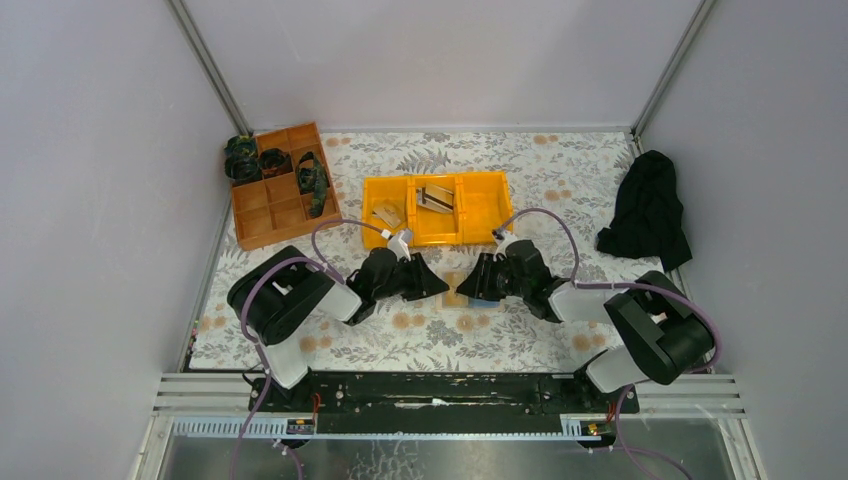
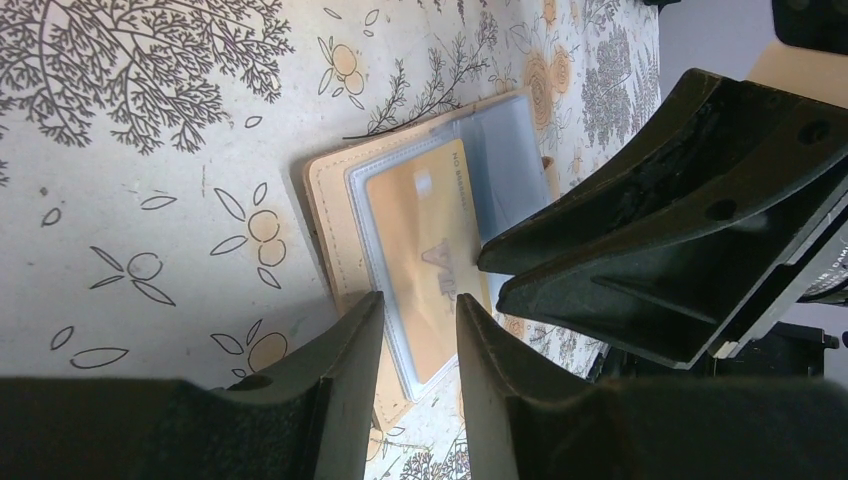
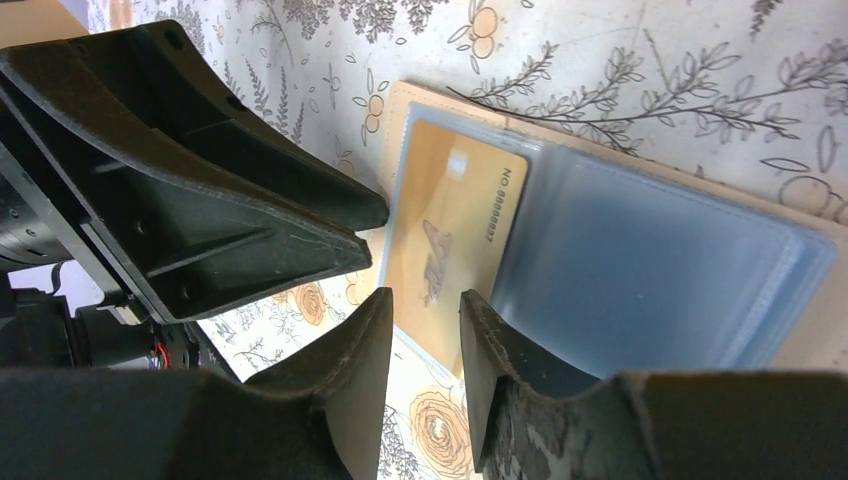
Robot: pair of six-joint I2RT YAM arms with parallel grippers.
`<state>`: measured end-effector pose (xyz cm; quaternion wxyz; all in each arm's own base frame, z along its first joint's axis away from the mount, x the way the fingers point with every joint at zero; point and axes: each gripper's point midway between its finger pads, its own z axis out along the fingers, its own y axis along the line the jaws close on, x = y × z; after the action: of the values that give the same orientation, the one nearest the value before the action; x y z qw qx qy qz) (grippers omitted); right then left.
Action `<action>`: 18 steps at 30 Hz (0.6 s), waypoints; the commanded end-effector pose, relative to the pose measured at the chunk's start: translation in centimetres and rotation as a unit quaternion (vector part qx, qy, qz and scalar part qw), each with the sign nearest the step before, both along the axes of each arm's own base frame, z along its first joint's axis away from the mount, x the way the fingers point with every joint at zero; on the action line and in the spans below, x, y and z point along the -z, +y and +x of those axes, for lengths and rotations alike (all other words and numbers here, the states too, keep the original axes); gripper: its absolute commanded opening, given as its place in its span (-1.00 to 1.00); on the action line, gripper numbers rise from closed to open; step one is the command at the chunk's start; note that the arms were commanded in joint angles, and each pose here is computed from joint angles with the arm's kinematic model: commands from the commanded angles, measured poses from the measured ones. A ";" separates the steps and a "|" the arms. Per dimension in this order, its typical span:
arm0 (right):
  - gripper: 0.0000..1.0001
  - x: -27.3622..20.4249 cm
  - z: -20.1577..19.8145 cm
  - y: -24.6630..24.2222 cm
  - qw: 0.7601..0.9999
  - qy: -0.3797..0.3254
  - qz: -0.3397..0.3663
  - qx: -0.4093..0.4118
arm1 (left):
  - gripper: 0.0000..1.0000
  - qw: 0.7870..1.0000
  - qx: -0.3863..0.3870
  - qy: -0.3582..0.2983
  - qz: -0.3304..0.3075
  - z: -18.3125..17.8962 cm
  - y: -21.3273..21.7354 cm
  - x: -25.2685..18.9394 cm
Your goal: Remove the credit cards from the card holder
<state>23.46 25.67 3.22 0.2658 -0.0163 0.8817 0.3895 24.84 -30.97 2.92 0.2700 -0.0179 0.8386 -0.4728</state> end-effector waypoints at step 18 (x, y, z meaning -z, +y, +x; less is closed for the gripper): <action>-0.20 1.1 0.4 -1.8 0.999 0.003 -0.006 0.037 | -0.22 1.000 0.015 -0.005 -0.014 0.2 -0.6 -0.4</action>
<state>23.49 23.98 2.16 0.2682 0.0097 0.8892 0.3705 24.57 -31.24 2.96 0.2609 -0.0125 0.8374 -0.4802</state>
